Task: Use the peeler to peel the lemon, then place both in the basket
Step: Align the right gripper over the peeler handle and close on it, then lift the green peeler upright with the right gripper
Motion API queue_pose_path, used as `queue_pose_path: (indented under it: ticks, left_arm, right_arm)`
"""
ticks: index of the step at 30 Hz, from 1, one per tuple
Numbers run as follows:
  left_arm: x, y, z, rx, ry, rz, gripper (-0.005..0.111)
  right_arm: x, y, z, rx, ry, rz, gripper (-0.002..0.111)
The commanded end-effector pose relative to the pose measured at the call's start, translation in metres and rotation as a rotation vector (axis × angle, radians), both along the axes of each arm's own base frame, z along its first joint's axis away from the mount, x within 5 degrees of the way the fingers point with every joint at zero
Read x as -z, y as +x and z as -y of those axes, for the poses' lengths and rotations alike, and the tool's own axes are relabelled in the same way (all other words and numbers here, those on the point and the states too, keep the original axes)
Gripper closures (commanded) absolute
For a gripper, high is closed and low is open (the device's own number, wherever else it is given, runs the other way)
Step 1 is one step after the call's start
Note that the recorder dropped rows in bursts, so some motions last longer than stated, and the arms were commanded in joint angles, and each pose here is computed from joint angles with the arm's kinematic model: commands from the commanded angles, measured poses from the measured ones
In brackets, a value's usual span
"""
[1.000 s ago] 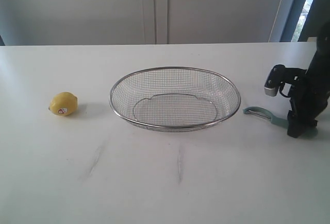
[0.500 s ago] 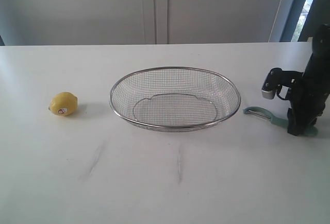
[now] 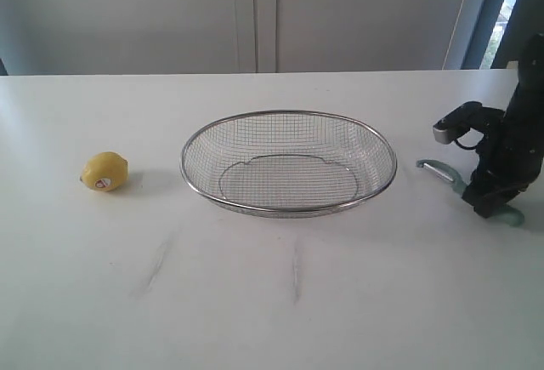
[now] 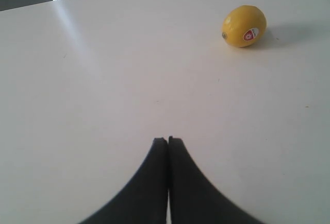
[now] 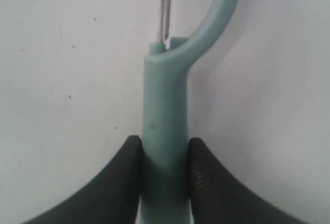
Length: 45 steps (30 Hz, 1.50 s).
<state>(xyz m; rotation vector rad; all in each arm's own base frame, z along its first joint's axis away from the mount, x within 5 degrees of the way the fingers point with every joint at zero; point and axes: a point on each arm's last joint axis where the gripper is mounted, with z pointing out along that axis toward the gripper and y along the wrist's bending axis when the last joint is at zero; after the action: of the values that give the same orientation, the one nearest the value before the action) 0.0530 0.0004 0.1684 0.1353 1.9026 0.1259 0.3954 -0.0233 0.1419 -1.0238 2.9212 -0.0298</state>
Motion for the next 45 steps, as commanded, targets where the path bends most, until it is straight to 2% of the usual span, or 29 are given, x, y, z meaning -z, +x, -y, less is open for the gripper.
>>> queue_pose_path:
  ticks: [1,9,16,22,39,45]
  left_arm:
    - [-0.001,0.0,0.0,-0.004,-0.007,0.011,0.106]
    - [-0.001,0.0,0.0,-0.004,-0.007,0.011,0.106]
    - [-0.001,0.0,0.0,-0.004,-0.007,0.011,0.106]
    - [-0.001,0.0,0.0,-0.004,-0.007,0.011,0.106]
    - [-0.001,0.0,0.0,-0.004,-0.007,0.011,0.106]
    - [-0.001,0.0,0.0,-0.004,-0.007,0.011,0.106]
  right_arm:
    - [-0.03,-0.003,-0.002,0.081,0.023,0.079,0.108]
    - [-0.078,-0.01,-0.015,0.159,0.175,0.195,0.108]
    - [-0.117,-0.029,-0.019,0.14,0.204,0.257,0.108]
    - [-0.137,-0.047,-0.024,0.132,0.253,0.352,0.108]
    - [-0.129,-0.086,-0.03,0.147,0.308,0.395,0.108]
    - [-0.13,-0.097,-0.043,0.054,0.434,0.409,0.108]
